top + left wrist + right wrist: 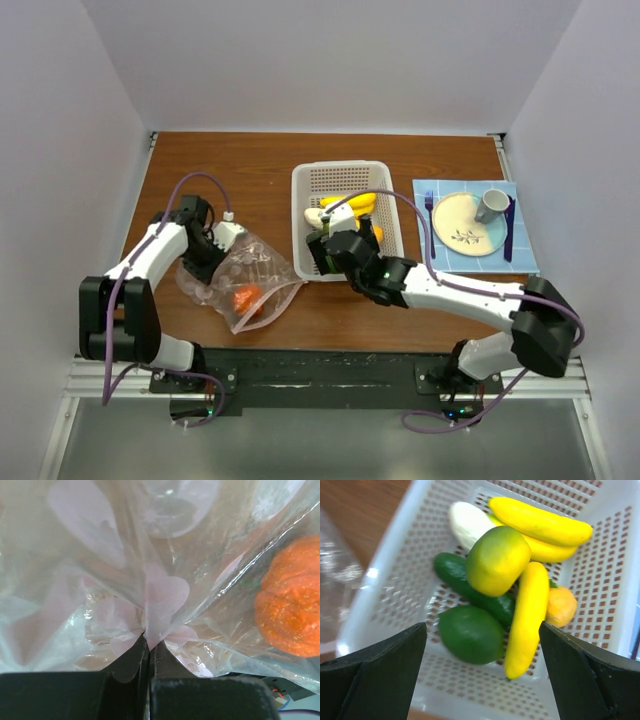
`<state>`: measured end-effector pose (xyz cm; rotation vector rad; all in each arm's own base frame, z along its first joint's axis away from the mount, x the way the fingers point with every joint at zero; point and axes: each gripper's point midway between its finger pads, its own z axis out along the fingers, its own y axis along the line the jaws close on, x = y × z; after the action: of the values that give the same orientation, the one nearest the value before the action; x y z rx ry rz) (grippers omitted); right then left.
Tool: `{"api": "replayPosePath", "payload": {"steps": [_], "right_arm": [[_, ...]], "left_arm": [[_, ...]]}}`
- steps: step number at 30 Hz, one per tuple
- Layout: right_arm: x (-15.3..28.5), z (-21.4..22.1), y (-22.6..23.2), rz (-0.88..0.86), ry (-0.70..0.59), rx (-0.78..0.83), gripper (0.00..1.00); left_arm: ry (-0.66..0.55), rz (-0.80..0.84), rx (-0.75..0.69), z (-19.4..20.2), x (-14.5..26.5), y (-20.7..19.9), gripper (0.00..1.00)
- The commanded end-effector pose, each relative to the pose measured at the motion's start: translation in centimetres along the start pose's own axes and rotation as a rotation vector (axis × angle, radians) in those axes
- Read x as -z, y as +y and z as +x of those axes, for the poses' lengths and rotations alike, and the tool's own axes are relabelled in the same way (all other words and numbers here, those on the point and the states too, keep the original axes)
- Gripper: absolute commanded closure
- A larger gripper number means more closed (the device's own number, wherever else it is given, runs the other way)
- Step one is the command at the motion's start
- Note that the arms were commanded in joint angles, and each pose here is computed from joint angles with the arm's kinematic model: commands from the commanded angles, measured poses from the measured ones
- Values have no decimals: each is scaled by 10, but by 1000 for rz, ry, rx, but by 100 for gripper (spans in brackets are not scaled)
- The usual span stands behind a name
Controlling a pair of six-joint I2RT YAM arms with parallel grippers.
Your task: Open the zip-top bag and remove the fake food
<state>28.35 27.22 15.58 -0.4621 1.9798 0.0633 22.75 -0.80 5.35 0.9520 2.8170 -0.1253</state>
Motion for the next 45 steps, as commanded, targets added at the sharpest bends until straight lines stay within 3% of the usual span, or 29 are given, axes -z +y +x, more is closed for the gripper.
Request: {"api": "replayPosePath", "payload": {"steps": [1,6,14,29,38,45], "right_arm": [[48,-43,38,-126,-171,-9,1],[88,-15,129,-355,-189,87,2],[56,36,201,-475,-101,91,7],[30,16,251,-588,-140,-40,1],[14,39,272,-616,-69,-20,1],[-1,46,288,-609,-58,9,1]], "left_arm": [[43,-30,22,11,-10,4,100],[71,-41,31,17,-20,6,100],[77,-48,32,17,-22,8,100],[115,-27,16,28,-35,-2,100],[109,-26,16,23,-33,-2,100],[120,12,-16,20,-38,-28,100]]}}
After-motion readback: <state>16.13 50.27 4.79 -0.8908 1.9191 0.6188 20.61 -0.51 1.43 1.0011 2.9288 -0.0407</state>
